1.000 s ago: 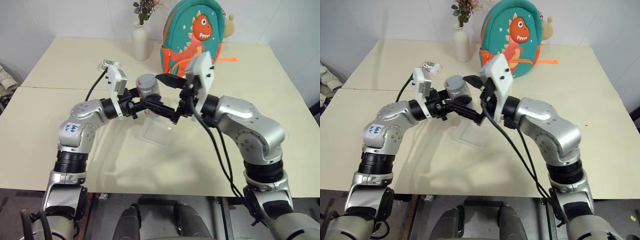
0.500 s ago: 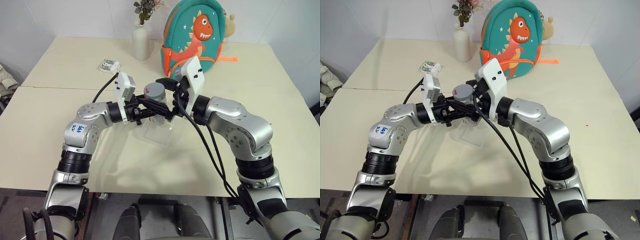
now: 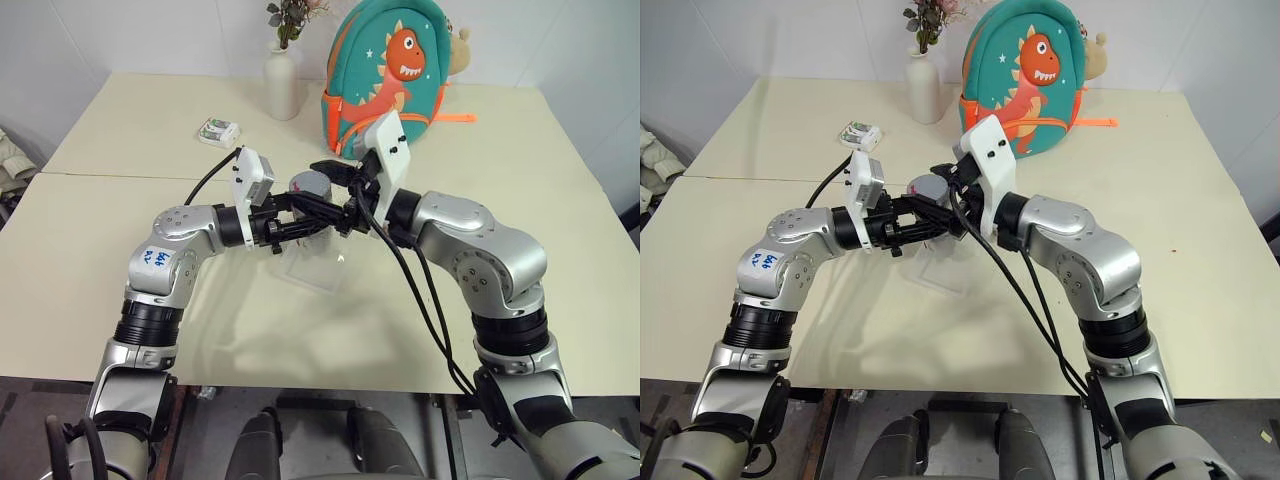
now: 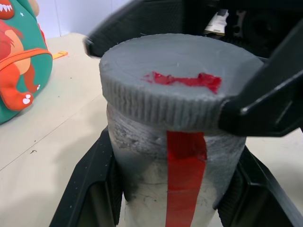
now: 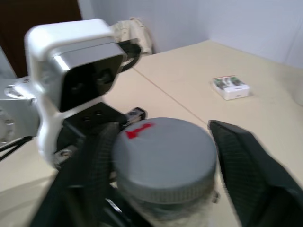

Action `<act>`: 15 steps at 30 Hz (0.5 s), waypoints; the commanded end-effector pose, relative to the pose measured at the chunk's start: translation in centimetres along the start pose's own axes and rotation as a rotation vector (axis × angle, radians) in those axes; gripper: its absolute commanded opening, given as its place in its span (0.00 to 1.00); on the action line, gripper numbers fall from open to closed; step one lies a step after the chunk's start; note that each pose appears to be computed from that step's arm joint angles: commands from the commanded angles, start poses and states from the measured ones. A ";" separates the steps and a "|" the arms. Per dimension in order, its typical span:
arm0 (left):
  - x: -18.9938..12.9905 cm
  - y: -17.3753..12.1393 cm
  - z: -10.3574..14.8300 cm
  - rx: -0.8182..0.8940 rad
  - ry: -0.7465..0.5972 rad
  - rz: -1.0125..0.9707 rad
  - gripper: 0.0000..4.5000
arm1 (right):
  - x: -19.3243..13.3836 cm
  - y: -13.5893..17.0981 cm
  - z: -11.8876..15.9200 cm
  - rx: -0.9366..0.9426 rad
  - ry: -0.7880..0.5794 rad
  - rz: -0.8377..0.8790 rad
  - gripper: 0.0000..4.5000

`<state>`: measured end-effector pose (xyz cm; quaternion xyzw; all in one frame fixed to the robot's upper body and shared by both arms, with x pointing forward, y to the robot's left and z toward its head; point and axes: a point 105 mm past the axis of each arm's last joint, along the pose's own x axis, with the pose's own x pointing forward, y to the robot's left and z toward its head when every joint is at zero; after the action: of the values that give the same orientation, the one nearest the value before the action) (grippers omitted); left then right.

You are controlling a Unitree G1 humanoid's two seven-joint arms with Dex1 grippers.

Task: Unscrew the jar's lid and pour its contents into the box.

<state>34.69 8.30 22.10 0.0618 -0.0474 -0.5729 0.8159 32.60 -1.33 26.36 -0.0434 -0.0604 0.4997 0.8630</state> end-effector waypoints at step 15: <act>-1.5 -2.4 1.7 0.017 -0.062 -0.412 0.45 | -3.1 2.1 2.4 0.032 -0.015 0.472 0.57</act>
<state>31.90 8.14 22.35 0.0580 -0.0413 -0.7204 0.6899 29.95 -2.35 26.78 -0.0378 -0.0222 0.6577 0.7520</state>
